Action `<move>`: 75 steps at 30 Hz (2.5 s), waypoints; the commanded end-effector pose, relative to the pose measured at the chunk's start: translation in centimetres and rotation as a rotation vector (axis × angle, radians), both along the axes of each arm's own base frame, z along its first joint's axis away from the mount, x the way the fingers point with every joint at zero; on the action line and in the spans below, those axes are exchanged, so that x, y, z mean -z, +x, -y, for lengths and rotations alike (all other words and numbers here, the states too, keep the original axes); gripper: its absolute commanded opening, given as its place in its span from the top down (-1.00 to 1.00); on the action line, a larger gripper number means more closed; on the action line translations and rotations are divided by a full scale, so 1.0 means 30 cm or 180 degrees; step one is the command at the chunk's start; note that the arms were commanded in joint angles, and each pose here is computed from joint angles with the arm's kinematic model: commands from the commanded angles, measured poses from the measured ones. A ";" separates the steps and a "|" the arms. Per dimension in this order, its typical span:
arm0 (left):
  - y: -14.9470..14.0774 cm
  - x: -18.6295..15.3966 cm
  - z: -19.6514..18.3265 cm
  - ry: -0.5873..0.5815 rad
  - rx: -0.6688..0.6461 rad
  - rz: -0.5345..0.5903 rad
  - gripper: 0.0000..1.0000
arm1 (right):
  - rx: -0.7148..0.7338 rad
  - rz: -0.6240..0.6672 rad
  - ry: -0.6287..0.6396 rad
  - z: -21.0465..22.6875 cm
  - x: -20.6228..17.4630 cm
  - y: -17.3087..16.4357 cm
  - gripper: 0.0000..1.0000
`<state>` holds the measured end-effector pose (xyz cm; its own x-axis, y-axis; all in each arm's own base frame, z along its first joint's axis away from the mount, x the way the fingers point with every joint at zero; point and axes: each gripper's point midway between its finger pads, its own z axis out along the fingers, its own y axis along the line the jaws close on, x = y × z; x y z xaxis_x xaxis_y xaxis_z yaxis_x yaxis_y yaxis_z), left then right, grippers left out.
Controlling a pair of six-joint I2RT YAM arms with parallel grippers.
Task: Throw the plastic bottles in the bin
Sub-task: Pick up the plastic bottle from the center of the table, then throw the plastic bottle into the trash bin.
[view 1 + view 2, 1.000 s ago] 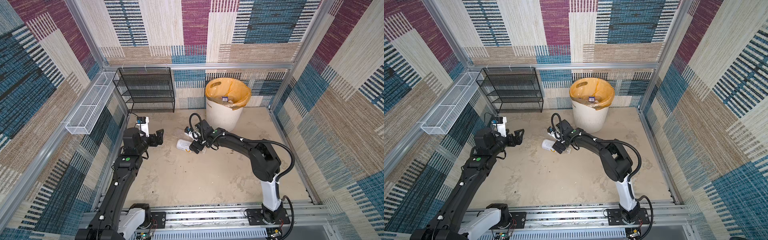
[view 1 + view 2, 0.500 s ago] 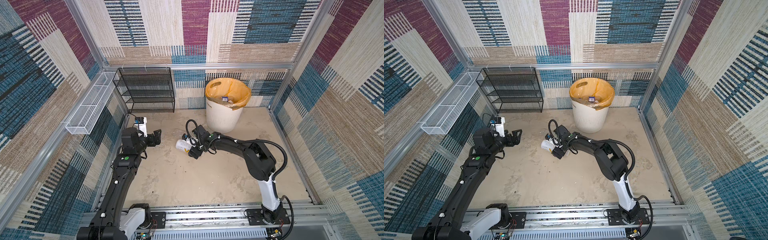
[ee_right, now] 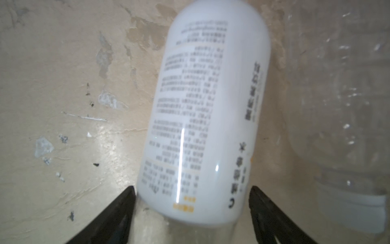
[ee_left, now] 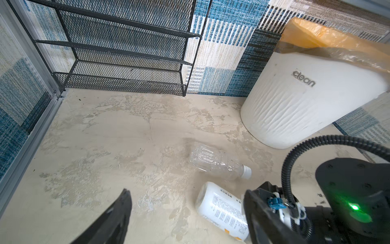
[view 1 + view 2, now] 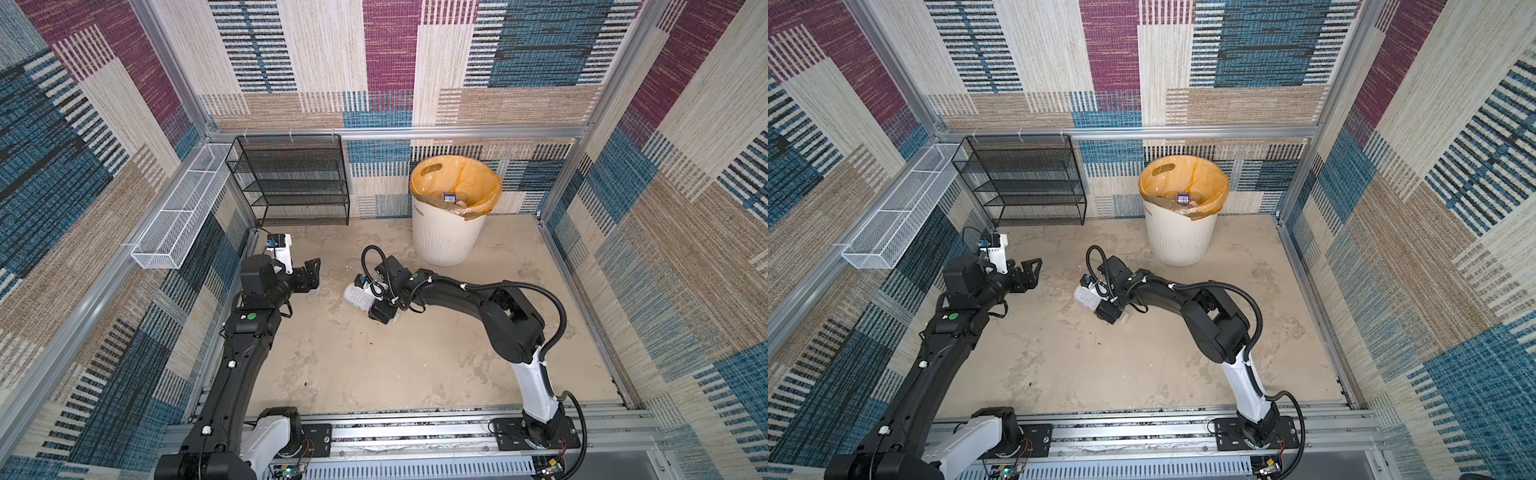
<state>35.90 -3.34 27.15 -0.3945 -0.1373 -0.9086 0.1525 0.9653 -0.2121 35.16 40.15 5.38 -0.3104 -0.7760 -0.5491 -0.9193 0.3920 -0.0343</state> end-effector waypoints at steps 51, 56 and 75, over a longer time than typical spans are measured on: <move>-0.101 0.040 0.380 0.0783 0.1228 -0.0040 -0.45 | 0.2841 0.4578 0.3195 1.029 -1.862 -0.368 -0.27; -0.109 0.046 0.464 0.1118 0.1566 -0.0054 -0.52 | 0.2851 0.3301 0.2538 0.899 -1.790 0.166 -0.43; 0.025 0.199 0.560 0.2195 0.2366 -0.0084 -0.84 | 0.3200 0.2991 0.2166 0.975 -1.768 0.348 -0.97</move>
<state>35.68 -19.98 21.27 -0.2637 0.6473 -0.7152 0.7533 0.6013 0.2664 47.66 11.98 56.53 0.0046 -0.0260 -0.9997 -0.0426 0.9988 -0.0261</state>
